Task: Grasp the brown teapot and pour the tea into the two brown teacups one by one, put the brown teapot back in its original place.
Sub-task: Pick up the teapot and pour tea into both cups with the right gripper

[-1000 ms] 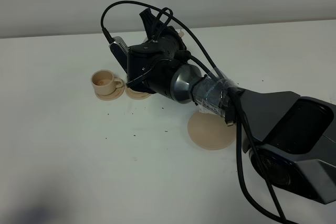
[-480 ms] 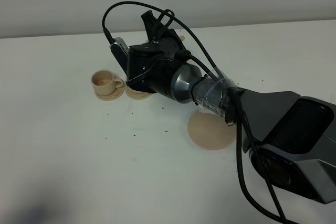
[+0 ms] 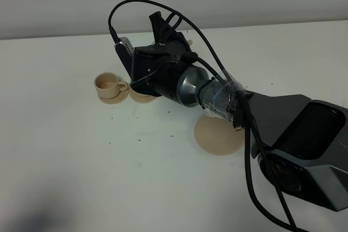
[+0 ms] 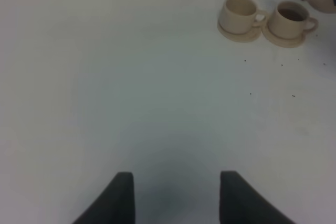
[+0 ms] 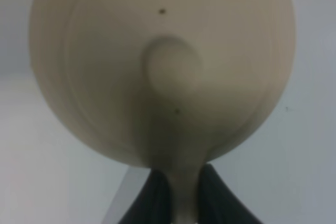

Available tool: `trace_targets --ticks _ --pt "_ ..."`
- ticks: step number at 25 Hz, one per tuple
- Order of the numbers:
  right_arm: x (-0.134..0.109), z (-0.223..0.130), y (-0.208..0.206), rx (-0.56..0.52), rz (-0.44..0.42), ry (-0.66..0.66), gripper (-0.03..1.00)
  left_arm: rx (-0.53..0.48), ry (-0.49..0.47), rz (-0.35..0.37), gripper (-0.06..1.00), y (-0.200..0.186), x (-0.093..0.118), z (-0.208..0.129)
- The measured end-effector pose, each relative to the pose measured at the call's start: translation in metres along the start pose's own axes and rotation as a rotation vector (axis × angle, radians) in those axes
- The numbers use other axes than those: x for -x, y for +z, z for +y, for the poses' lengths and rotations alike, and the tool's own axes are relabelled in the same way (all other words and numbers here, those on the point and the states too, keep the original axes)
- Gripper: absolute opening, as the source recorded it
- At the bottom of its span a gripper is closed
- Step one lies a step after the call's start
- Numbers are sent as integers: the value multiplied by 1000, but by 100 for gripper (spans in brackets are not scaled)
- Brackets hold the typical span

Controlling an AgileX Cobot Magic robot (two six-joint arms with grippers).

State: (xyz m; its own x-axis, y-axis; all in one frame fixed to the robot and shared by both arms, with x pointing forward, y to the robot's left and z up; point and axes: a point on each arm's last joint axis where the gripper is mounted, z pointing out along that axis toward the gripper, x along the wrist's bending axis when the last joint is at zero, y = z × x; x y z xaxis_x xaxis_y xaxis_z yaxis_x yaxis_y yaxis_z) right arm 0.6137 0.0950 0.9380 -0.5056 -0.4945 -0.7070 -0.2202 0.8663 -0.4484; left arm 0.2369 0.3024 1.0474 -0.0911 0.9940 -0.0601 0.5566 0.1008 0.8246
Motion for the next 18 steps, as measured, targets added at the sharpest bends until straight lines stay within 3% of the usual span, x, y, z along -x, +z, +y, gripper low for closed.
trace_targets --ticks 11,18 --pt "0 -2 -1 -7 33 62 11 0 0 0 40 0 0 0" --pt "18 -20 -10 -6 103 209 11 0 0 0 40 0 0 0"
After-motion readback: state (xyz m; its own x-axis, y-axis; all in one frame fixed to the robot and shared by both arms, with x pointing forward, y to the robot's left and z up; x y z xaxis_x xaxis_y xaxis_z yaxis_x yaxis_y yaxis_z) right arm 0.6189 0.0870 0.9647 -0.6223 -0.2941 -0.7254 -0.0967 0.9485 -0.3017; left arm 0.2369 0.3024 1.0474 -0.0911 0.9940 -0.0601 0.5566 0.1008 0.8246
